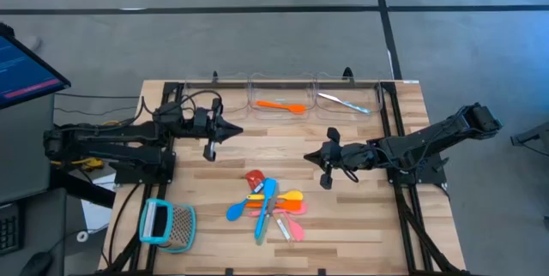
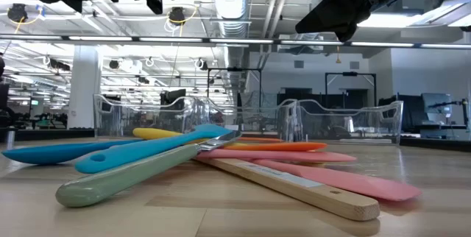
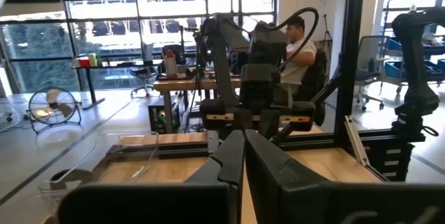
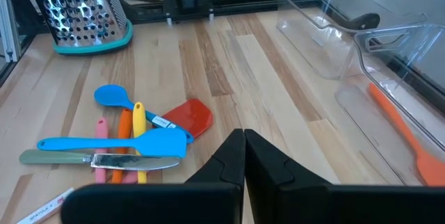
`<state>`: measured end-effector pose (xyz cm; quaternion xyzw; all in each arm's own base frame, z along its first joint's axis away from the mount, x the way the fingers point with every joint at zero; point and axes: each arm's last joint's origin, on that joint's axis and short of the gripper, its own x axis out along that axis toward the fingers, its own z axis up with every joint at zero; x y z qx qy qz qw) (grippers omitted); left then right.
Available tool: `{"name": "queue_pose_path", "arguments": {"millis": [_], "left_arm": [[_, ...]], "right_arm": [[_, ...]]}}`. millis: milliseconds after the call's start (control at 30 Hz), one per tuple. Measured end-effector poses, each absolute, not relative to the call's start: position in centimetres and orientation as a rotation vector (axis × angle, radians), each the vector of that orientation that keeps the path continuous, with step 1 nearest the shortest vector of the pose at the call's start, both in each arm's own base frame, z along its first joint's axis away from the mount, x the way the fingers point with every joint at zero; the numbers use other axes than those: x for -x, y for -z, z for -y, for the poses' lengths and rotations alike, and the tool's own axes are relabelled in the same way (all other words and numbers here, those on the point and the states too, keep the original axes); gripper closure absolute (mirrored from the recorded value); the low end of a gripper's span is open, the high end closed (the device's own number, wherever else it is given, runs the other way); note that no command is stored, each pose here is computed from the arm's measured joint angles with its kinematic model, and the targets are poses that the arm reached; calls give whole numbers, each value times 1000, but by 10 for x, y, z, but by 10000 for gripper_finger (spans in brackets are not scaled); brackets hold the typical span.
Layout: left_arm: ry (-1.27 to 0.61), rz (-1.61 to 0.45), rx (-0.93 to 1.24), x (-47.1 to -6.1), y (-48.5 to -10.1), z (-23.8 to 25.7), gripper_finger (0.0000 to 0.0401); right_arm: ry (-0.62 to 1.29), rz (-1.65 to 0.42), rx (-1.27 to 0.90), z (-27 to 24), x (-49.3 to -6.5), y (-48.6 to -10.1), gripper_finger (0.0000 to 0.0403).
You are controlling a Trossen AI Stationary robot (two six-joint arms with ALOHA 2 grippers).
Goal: Pick & Place Kitchen Items
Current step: Put the green table knife into the right transparent bin
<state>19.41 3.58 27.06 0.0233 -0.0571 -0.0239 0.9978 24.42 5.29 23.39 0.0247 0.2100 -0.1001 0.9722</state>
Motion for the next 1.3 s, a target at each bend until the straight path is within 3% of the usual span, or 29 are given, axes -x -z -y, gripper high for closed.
{"name": "queue_pose_path", "arguments": {"millis": [467, 767, 1300], "left_arm": [[49, 123, -49, -194, -271, -36, 397], [48, 132, -51, -194, -272, -36, 397], [48, 141, -53, -194, -273, -36, 397]], "right_arm": [[200, -425, -42, -53, -244, -234, 403], [182, -442, 129, -48, -245, -234, 403], [183, -443, 133, -47, -245, -234, 403]]}}
